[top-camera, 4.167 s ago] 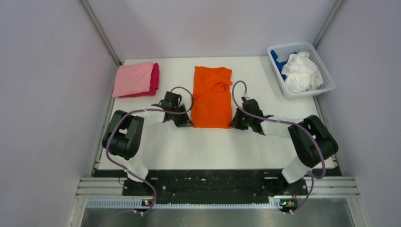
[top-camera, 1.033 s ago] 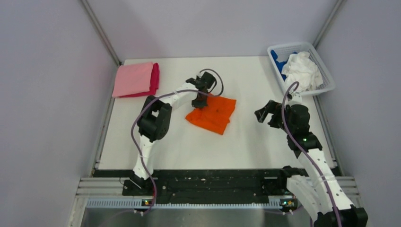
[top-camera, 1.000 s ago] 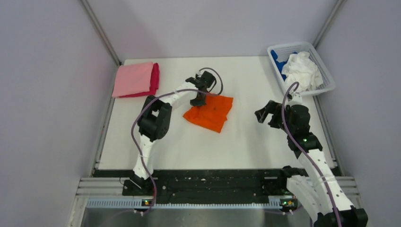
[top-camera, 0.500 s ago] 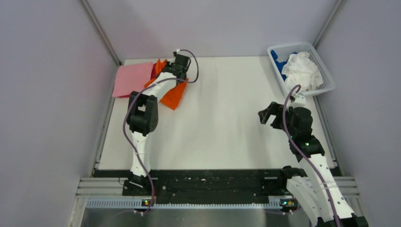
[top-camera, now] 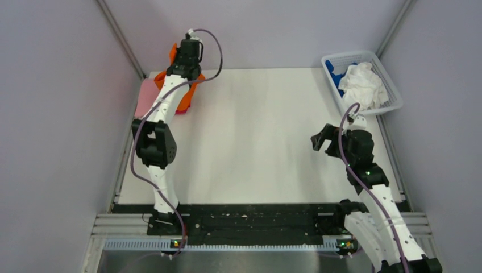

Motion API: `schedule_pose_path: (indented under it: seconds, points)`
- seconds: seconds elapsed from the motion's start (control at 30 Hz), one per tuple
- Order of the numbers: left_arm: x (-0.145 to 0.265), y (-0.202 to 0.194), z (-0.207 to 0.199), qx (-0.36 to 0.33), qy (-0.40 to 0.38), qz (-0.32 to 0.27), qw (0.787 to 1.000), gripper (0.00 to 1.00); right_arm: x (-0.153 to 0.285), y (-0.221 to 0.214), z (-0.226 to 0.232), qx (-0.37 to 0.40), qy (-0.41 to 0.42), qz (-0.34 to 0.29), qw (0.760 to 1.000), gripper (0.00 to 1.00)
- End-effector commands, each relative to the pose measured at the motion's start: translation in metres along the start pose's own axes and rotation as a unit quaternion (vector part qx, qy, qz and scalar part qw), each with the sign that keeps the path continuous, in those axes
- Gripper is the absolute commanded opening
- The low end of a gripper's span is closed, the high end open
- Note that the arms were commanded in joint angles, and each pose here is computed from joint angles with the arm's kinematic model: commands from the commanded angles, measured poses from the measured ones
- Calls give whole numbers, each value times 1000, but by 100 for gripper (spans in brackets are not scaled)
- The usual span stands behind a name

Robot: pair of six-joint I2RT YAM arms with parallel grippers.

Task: Fold and stack the t-shirts
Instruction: Put the neatly folded tshirt into the corner of the board with the left arm, then reset both arms

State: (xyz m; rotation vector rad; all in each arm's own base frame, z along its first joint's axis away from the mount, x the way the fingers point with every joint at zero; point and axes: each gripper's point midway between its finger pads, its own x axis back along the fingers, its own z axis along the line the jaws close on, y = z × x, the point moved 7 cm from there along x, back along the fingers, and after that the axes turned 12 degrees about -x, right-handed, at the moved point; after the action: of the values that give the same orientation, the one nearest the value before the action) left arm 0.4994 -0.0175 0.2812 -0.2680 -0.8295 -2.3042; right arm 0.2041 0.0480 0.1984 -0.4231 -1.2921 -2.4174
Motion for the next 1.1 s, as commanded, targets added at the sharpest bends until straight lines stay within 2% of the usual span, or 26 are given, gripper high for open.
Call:
schedule_pose_path:
  seconds: [0.0,0.23,0.43,0.53,0.63,0.73,0.8,0.83,0.87,0.9,0.93,1.07]
  points:
    - [30,25,46,75,-4,-75,994,0,1,7,0,5,-8,-20,1000,99]
    - [-3,7,52,120,-22,-48,991,0,-1,7,-2,4,-18,-19,1000,99]
    - [-55,-28,35,146,-60,7,987,0,-4,7,-4,1,-30,-16,999,99]
    - [-83,-51,40,178,-84,36,980,0,-6,6,-5,-1,-33,-11,999,99]
    - [-106,-69,48,205,-70,58,975,0,-9,7,-9,-2,-49,-12,999,99]
    - [-128,-89,54,229,-43,87,969,11,-10,7,-9,-4,-53,-12,998,99]
    - [-138,-96,58,241,-31,90,966,31,-10,7,-10,-5,-55,-13,998,99]
    - [-141,-97,60,243,-31,88,965,43,-10,6,-10,-6,-57,-13,998,99]
    - [-141,-95,62,246,-37,81,965,62,-10,7,-10,-6,-56,-13,998,99]
    - [-140,-91,63,249,-43,70,965,93,-10,8,-10,-6,-56,-15,998,99]
    - [-139,-87,65,256,-48,58,964,98,-10,8,-9,-6,-57,-16,998,99]
    - [-123,-68,80,291,-62,16,955,99,-10,12,-11,-17,-72,-31,997,99]
